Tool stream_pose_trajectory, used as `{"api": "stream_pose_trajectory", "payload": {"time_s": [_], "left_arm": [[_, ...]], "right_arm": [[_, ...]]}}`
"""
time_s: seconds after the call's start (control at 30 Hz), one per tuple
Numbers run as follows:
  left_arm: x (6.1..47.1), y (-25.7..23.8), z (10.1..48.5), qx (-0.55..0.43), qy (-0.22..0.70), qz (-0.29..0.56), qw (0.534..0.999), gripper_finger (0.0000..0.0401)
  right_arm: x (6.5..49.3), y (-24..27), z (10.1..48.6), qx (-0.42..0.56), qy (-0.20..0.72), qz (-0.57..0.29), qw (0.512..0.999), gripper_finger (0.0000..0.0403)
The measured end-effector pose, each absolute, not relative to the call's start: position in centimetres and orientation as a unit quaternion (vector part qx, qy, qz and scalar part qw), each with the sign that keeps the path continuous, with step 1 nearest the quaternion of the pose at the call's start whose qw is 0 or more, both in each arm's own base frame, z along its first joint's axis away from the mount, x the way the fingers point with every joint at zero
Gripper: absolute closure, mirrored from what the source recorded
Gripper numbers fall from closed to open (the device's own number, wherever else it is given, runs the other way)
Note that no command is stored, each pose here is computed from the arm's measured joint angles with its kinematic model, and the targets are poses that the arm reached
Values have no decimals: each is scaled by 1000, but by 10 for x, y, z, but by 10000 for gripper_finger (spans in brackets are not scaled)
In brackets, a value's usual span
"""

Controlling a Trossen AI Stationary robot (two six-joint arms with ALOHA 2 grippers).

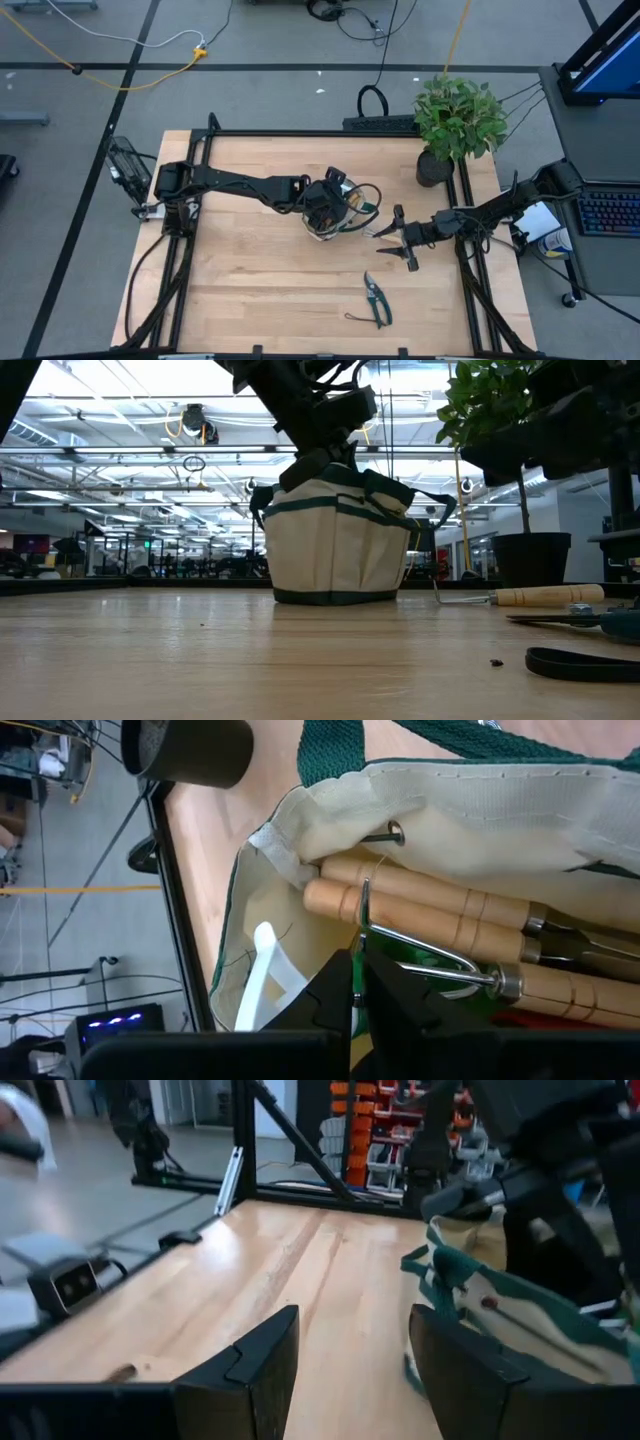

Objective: Pick & Place Garden tools in Gardening bag
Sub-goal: Put the left brown hand rake into the green gardening bag, then put the brown hand rake into the green gardening bag

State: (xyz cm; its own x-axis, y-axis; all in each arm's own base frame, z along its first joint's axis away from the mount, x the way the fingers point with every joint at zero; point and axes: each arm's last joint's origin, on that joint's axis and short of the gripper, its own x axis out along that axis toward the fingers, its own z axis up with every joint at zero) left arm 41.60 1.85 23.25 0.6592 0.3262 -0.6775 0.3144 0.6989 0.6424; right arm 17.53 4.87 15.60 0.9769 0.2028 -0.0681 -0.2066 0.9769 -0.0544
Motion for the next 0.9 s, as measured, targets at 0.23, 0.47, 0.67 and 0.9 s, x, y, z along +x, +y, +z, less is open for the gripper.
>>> {"api": "stream_pose_trajectory", "payload": {"time_s": [0.23, 0.47, 0.67, 0.9], "left_arm": [[416, 18, 232, 387, 413, 4, 824, 375], [416, 18, 232, 385, 413, 5, 826, 329], [416, 14, 233, 384, 411, 7, 827, 245], [402, -17, 269, 385, 362, 6, 849, 209]], "right_arm": [[175, 49, 157, -104, 16, 104, 989, 220], [175, 49, 158, -97, 13, 104, 990, 220], [175, 49, 158, -75, 15, 104, 992, 220], [176, 47, 155, -81, 34, 73, 994, 220]]}}
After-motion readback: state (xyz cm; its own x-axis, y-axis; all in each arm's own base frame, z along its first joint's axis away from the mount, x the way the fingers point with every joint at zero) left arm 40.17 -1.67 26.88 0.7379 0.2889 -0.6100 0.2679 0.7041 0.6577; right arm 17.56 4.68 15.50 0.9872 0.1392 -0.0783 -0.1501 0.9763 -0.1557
